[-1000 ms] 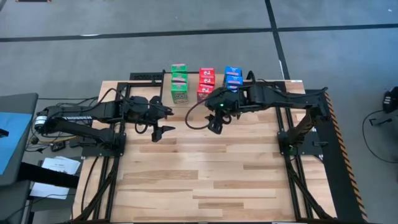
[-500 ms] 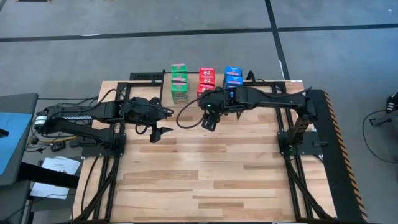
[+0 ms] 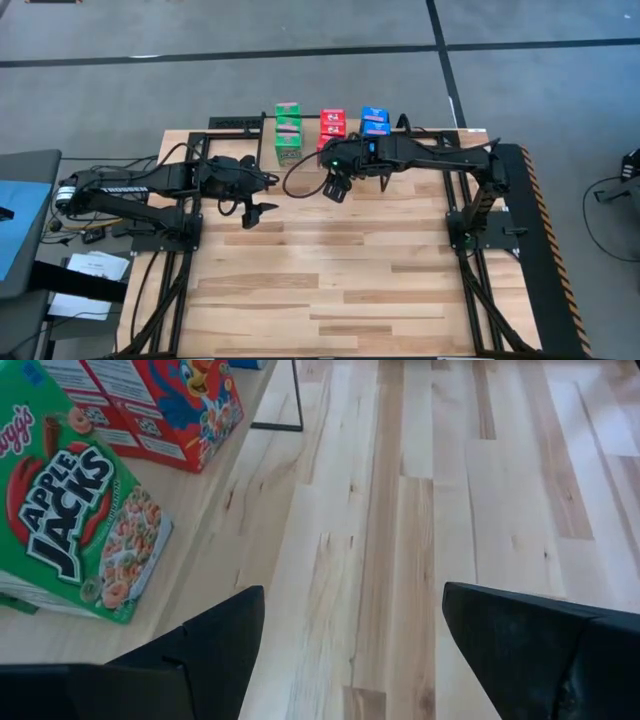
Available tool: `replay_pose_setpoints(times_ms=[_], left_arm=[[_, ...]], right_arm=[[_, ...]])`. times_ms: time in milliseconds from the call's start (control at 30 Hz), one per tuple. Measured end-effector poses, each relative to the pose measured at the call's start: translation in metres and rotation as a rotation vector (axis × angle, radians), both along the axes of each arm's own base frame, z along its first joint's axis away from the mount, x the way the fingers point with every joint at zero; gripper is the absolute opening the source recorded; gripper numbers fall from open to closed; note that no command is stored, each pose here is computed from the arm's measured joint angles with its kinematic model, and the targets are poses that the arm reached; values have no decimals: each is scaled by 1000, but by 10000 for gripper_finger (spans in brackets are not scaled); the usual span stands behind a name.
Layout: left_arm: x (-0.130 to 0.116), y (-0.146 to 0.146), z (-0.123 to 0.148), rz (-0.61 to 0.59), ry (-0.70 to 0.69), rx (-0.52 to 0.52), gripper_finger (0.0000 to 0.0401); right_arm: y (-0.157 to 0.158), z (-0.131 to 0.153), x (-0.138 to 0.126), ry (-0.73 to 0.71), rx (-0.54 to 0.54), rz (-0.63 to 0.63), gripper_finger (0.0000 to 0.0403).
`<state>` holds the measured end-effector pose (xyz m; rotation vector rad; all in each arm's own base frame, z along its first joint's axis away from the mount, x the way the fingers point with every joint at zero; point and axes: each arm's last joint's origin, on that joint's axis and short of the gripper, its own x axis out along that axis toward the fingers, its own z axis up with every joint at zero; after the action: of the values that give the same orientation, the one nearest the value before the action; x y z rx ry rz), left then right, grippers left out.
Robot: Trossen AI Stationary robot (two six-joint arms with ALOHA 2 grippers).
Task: Stack cereal on shelf
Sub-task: Adjust the red cereal box on the shelf
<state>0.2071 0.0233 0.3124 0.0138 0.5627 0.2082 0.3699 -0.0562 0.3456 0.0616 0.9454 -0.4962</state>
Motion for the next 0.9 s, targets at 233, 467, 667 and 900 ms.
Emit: replay_pose_setpoints(times_ms=[233,467,667,900], left_arm=[[0,0,0,0,0,-1,295],[0,0,0,0,0,0,295],[0,0,0,0,1,-1,295],[0,0,0,1,0,-2,295]], right_arm=[[-4,1,-1,0,-36,-33,240],[-7,1,-1,2,-43,-45,240],[-8,0,-2,1,-31,-78,240],[-8,0,-3,14,-41,-85,240]])
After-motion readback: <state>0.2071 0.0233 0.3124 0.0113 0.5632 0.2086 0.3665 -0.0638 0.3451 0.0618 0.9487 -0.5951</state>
